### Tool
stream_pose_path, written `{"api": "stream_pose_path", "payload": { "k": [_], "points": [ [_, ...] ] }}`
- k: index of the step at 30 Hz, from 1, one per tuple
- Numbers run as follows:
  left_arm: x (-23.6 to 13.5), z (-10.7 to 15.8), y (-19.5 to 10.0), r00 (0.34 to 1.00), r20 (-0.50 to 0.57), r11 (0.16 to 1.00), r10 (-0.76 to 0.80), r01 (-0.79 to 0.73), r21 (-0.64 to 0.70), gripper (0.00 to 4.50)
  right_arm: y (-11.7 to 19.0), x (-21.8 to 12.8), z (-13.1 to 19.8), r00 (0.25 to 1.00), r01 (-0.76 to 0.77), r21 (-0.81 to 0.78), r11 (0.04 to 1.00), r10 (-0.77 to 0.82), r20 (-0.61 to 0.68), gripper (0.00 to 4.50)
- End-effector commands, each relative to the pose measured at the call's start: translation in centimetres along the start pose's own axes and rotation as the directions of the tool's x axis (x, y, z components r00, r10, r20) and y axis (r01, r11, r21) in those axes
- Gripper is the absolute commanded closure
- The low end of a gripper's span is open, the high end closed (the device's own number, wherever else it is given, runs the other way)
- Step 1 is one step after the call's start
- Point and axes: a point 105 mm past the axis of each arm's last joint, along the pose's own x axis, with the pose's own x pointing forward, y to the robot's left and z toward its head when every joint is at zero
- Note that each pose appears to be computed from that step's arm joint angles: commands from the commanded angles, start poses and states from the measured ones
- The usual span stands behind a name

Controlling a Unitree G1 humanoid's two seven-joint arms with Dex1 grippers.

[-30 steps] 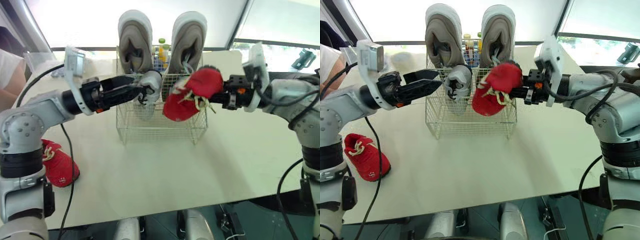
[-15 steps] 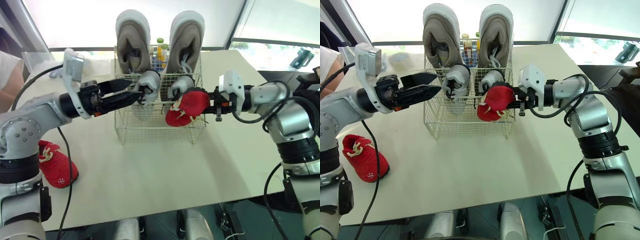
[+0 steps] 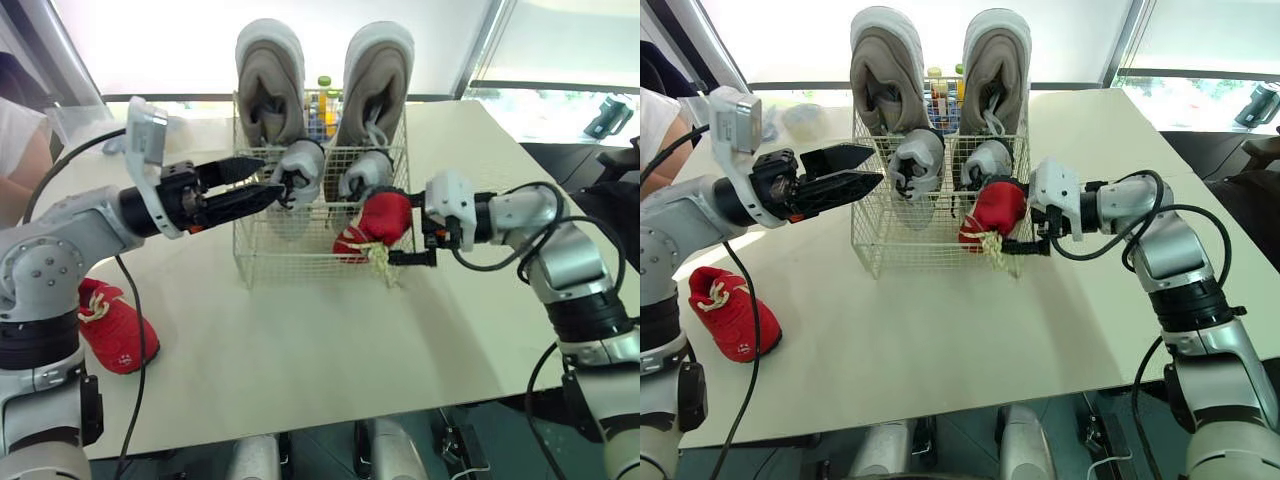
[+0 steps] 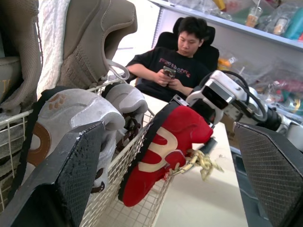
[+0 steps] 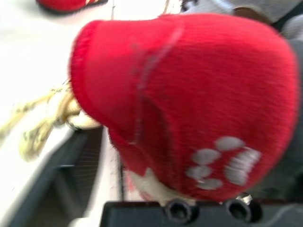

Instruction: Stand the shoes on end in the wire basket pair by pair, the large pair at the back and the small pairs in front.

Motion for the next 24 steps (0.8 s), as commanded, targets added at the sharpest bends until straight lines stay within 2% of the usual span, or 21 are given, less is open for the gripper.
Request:
{"api": "stream_pose_path", "payload": {
  "k": [1, 5, 10, 15, 20, 22, 23, 24],
  "points": [
    [-0.1, 1.2, -0.7, 0.999, 0.032, 0.998, -0.014, 0.012, 0.057, 0.00, -0.5, -2.3, 2.4, 0.997, 0.075, -0.089, 0.993, -0.075, 0.002, 0.07],
    [-0.5, 0.9, -0.6, 1.000, 0.016, 0.998, 0.019, -0.020, 0.062, 0.00, -0.2, -4.4, 3.7, 0.992, 0.119, -0.118, 0.986, -0.122, -0.023, 0.07],
    [-3.4, 0.9, -0.4, 0.984, -0.032, 0.981, 0.174, -0.170, 0.098, 0.00, -0.9, -7.6, 4.5, 0.968, 0.242, -0.102, 0.965, -0.247, -0.043, 0.07],
    [-6.7, 0.9, 0.4, 0.936, -0.036, 0.933, 0.351, -0.346, 0.104, 0.00, -2.4, -10.2, 6.8, 0.952, 0.305, -0.077, 0.949, -0.302, 0.046, 0.07],
    [-10.0, 1.1, 1.5, 0.833, -0.006, 0.829, 0.553, -0.549, 0.107, 0.00, -3.2, -8.5, 11.7, 0.957, 0.192, -0.134, 0.972, -0.155, 0.245, 0.07],
    [-10.9, 0.9, 1.9, 0.785, -0.012, 0.781, 0.620, -0.615, 0.104, 0.00, -2.8, -7.1, 12.9, 0.957, 0.118, -0.170, 0.978, -0.066, 0.283, 0.07],
    [-11.5, 0.7, 2.1, 0.749, -0.025, 0.746, 0.662, -0.656, 0.114, 0.00, -2.5, -6.2, 13.2, 0.956, 0.073, -0.196, 0.978, -0.012, 0.291, 0.07],
    [-12.5, 0.4, 2.5, 0.683, -0.038, 0.682, 0.729, -0.721, 0.123, 0.00, -1.9, -5.1, 13.3, 0.954, 0.012, -0.233, 0.972, 0.058, 0.293, 0.07]
  ]
}}
